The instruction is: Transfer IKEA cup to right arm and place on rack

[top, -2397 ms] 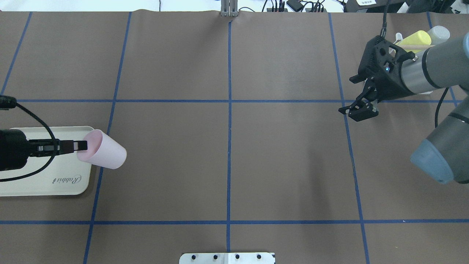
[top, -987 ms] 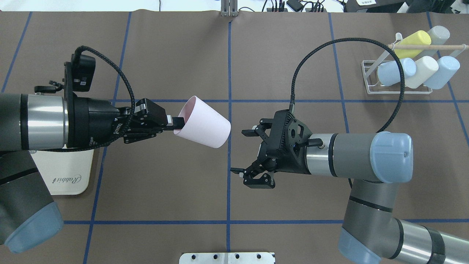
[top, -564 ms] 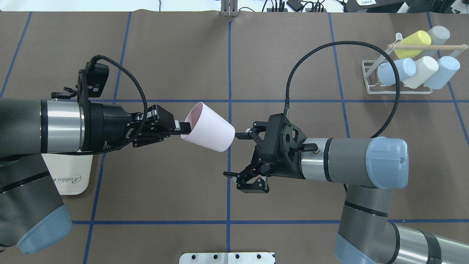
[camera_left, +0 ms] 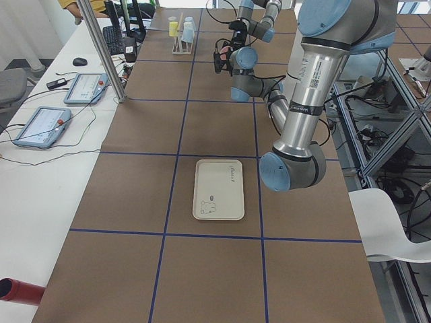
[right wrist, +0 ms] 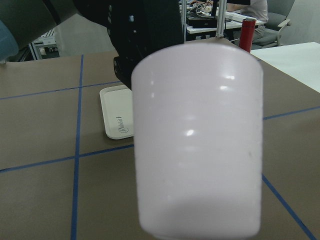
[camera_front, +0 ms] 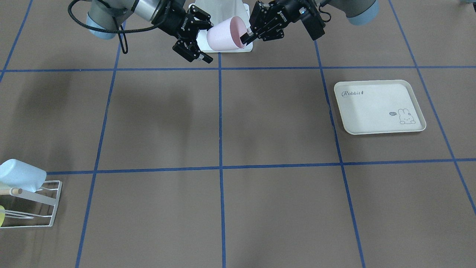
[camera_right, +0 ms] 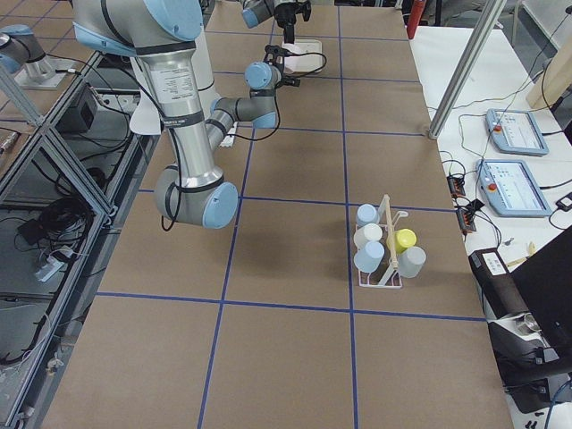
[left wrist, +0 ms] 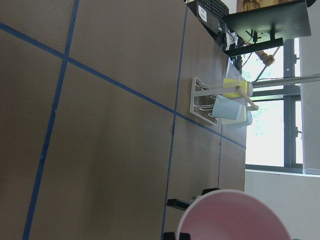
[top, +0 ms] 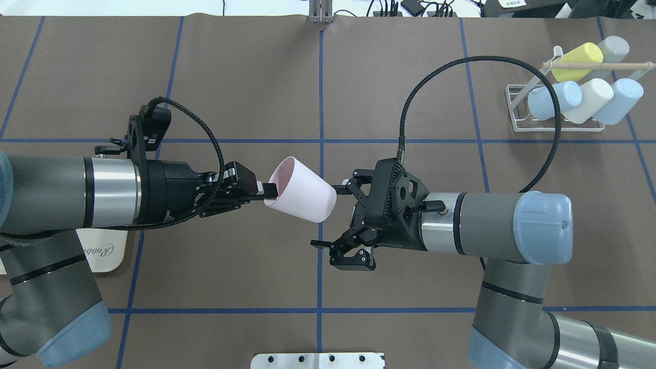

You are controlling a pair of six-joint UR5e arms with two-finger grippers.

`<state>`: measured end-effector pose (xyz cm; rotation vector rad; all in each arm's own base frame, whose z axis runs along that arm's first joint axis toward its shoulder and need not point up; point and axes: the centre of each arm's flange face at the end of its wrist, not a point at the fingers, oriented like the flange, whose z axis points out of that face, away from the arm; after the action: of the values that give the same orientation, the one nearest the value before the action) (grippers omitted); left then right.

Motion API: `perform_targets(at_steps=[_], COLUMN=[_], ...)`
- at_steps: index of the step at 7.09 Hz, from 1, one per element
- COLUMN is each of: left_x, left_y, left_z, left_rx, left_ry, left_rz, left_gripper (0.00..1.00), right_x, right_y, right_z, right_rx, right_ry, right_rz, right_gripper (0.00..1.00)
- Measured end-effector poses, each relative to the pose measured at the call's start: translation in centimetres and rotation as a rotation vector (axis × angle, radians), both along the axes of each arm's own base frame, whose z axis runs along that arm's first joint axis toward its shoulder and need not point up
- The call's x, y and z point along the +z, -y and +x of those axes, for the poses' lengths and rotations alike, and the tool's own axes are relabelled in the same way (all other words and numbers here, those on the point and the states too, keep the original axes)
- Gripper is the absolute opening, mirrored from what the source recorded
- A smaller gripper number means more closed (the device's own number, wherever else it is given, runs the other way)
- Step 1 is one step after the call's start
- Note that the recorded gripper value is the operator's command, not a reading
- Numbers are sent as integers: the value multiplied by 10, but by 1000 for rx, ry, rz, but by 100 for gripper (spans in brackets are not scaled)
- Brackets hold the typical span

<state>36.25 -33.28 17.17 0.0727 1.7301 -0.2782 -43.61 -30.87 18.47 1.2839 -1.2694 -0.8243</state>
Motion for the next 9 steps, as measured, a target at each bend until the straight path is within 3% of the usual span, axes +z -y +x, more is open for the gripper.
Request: perform_targets(at_steps=[9], left_x=[6], left_y=[-1], left_z=[17], left_rx=[6], left_ry=[18], left_rz=[-11], left_gripper=[0], right_x=[-4], right_y=[-2], right_z=[4], right_rx=[0], right_ry=[11], right_rz=[5], right_gripper=[93])
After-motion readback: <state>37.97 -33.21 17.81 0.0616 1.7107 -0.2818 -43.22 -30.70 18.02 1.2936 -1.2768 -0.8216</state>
